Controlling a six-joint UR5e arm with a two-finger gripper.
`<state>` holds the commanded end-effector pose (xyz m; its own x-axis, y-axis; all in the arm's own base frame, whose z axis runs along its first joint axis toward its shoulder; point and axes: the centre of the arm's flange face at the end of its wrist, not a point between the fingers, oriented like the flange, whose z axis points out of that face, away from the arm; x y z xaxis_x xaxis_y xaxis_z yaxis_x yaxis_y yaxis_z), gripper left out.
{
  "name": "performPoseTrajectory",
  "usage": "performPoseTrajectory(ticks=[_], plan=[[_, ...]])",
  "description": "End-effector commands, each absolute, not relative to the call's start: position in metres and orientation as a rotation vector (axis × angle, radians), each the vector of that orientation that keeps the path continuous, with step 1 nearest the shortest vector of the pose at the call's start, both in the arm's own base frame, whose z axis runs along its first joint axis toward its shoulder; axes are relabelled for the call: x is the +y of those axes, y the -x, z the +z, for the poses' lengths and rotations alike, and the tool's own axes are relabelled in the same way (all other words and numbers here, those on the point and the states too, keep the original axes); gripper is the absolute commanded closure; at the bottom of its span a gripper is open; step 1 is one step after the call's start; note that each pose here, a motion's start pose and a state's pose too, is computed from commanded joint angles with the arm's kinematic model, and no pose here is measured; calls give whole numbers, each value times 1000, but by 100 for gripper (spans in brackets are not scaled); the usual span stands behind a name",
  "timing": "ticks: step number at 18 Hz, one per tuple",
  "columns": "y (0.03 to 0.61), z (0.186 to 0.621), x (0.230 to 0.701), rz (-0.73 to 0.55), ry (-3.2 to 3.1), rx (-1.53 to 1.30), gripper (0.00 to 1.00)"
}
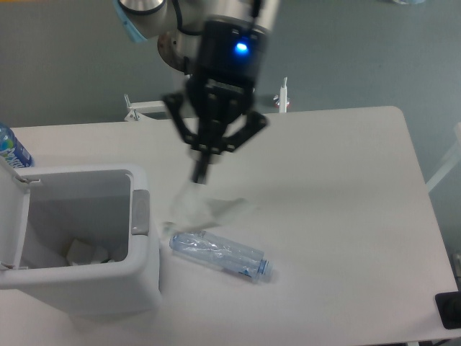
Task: Place the trash in the trash can
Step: 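Lift the wrapper and carry it over the white bin, then release, then move the gripper back and lower it to the bottle's cap end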
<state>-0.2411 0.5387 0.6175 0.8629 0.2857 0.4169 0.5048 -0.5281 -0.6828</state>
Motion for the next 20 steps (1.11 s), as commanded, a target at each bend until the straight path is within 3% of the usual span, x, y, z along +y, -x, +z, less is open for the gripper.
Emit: performPoseTrajectory(ticks=[4, 5, 6, 7, 8, 9, 10, 11, 15, 20], plan=[[198, 579, 556, -402, 2235, -528, 100], [193, 575, 558, -412, 2244, -523, 89], [189, 573, 560, -423, 2249, -527, 88], [187, 569, 561, -430, 2256, -527, 78], [188, 564, 562, -433, 2263, -528, 61], [188, 560, 563, -434, 2269, -525, 32], [189, 560, 564, -434, 2268, -526, 11], [189, 560, 564, -434, 2267, -532, 0], [201, 569, 556, -425, 2242, -595, 0], [265, 578, 520, -379, 2137, -926, 0]])
